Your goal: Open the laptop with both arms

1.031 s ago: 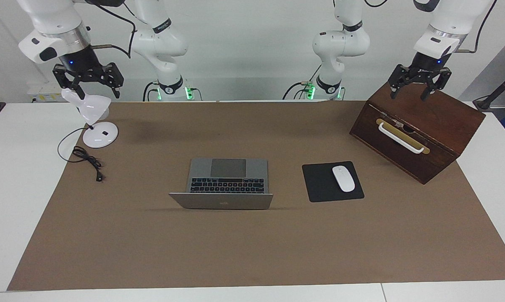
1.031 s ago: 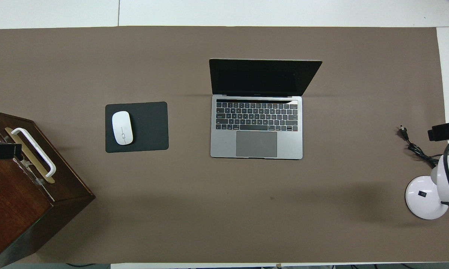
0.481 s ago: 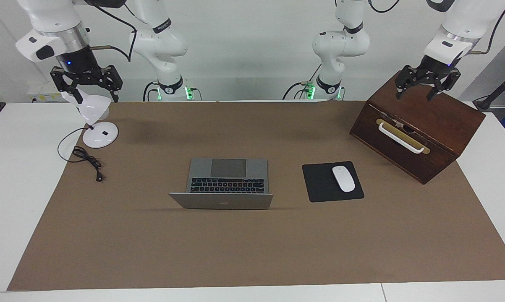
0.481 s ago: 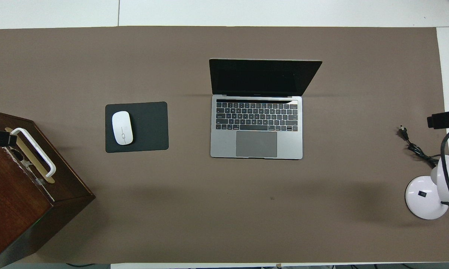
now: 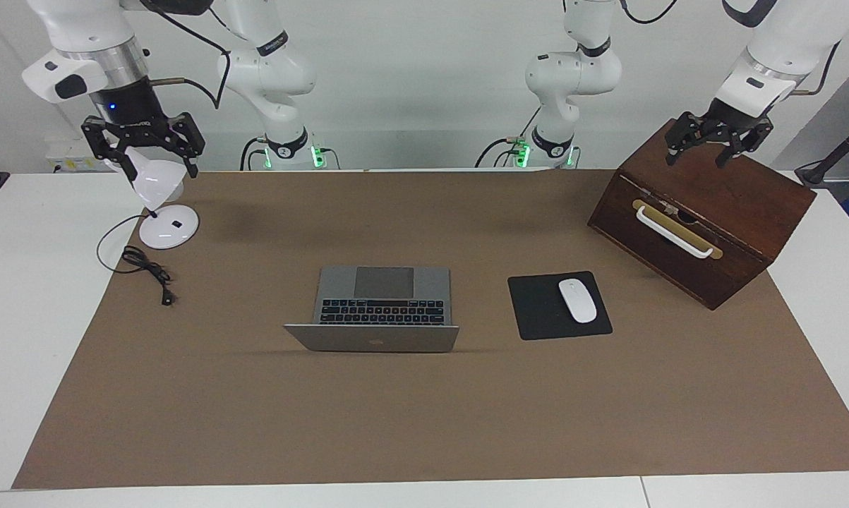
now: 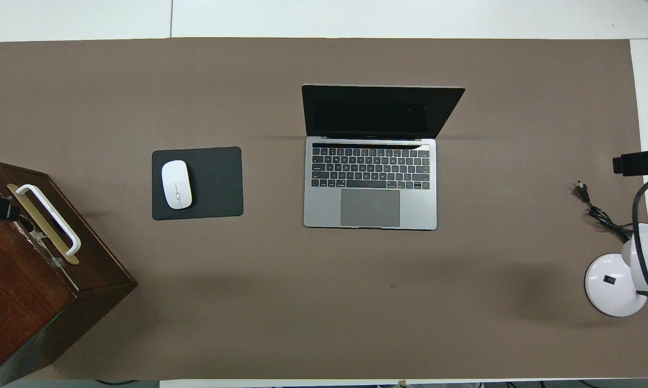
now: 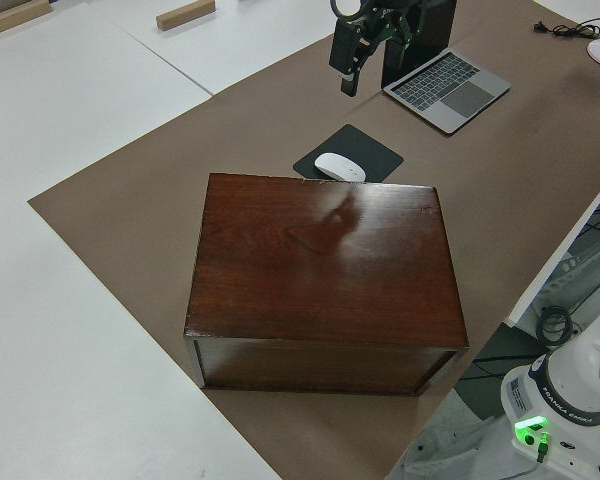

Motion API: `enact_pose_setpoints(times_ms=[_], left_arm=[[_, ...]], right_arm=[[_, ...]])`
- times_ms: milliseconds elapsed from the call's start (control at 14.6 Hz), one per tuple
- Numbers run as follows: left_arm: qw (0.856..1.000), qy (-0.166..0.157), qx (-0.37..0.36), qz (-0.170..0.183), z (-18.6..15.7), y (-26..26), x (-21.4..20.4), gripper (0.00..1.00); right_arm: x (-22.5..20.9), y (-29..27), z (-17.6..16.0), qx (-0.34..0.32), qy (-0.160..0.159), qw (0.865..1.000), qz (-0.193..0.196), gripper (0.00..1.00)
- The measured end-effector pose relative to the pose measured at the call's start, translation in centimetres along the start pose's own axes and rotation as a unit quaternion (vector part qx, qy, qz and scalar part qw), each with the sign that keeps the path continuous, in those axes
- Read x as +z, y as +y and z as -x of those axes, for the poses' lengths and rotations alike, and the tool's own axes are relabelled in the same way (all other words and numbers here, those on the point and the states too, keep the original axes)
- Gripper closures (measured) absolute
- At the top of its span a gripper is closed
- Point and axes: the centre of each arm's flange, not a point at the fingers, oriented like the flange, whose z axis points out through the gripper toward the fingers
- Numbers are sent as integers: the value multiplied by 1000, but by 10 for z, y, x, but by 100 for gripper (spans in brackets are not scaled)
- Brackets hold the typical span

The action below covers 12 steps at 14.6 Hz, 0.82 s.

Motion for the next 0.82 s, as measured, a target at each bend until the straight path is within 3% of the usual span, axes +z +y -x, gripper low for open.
enact_pose_setpoints(times_ms=[206, 481, 825], left_arm=[[1000, 9, -14, -3, -3, 8, -2, 0], [999, 27, -18, -5, -8, 8, -4, 0], [999, 29, -21, -4, -9, 7, -4, 0]], right_arm=[[3, 0, 1, 2, -6, 1000, -7, 0], [9, 7, 9, 10, -37, 999, -12, 0], [11, 14, 16, 22, -54, 998, -33, 0]])
